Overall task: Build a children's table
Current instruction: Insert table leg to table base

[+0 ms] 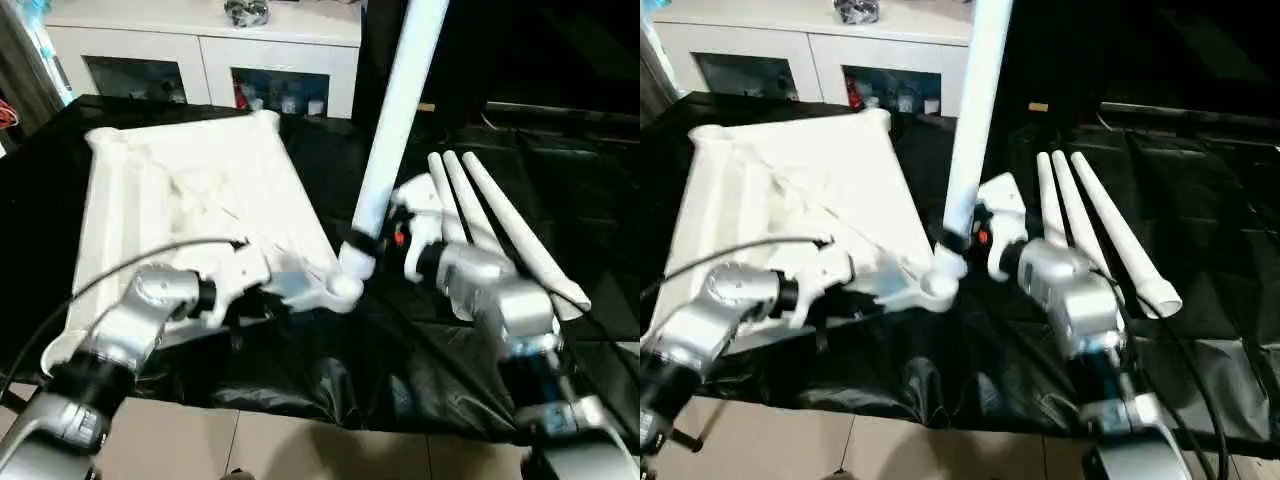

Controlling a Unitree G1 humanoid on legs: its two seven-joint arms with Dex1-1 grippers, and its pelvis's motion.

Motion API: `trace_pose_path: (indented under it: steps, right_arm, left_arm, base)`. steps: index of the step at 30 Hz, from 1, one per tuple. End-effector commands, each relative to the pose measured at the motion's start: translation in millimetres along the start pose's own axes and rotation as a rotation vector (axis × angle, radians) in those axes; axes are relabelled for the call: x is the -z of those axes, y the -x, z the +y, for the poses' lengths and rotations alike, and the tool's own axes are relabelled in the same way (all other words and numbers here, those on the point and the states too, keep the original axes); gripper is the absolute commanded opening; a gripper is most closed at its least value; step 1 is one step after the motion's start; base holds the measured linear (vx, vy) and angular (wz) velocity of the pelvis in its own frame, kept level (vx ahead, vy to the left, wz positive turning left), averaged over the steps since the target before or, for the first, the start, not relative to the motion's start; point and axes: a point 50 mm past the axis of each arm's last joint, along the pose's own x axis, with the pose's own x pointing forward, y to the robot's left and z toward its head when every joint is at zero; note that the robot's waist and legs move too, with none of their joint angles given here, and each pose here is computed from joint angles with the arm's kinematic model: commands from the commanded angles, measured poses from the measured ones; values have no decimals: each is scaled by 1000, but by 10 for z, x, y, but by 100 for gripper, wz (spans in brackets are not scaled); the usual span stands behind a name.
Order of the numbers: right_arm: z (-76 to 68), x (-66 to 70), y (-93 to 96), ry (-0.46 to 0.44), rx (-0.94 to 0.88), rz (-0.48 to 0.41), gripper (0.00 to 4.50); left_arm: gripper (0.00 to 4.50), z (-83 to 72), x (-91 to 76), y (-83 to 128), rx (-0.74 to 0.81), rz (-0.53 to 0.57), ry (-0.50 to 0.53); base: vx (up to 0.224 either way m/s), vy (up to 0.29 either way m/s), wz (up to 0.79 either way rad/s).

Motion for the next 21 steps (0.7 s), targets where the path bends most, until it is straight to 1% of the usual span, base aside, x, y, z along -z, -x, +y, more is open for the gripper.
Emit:
trace_pose_path:
  steps: [1, 4, 6, 7, 8, 9, 10, 13, 15, 16, 18, 19, 21]
  right_arm:
    - [-3, -73, 46, 26, -8, -30, 188]
    - [5, -31, 68, -10, -17, -30, 188]
    - [-11, -22, 68, -13, 3, -45, 188]
    - [-22, -32, 62, -5, 12, -74, 188]
    - [-22, -32, 62, -5, 12, -74, 188]
    - [-29, -52, 54, 4, 18, -126, 188]
    - [-30, -60, 47, 0, 25, -145, 188]
    - [-21, -37, 29, -15, 24, -104, 188]
    - [-16, -37, 26, -17, 23, -99, 188]
    - [-7, -38, 21, -38, 12, -91, 188]
    - [25, -11, 13, -72, -41, -54, 188]
    - [48, 38, 14, -87, -79, -5, 188]
    - [55, 89, 15, -88, -96, 37, 188]
  left_arm:
    - [0, -94, -80, -115, 27, -40, -14]
    - [0, -72, -62, -120, -3, -31, -9]
    - [0, -60, -50, -108, -7, -24, -12]
    - [0, -54, -46, -99, -7, -21, -13]
    - [0, -54, -46, -99, -7, -21, -13]
    - [0, -46, -50, -85, -14, -17, -16]
    - [0, -41, -52, -78, -17, -17, -14]
    - [0, -51, -51, -70, -7, -18, 0]
    - [0, -53, -48, -68, -7, -16, 0]
    - [0, -48, -51, -69, -12, -15, 0]
    - [0, -43, -55, -74, -17, -18, 9]
    - [0, -39, -66, -78, -19, -28, 18]
    - [0, -36, -81, -79, -19, -42, 24]
  base:
    - [0, 0, 0]
    - [0, 0, 0]
    - [0, 0, 0]
    - [0, 0, 0]
    - [0, 0, 0]
    - [0, 0, 0]
    - [0, 0, 0]
    - [0, 0, 0]
    - [0, 0, 0]
    - [0, 0, 0]
    - [0, 0, 0]
    - [0, 0, 0]
    - [0, 0, 0]
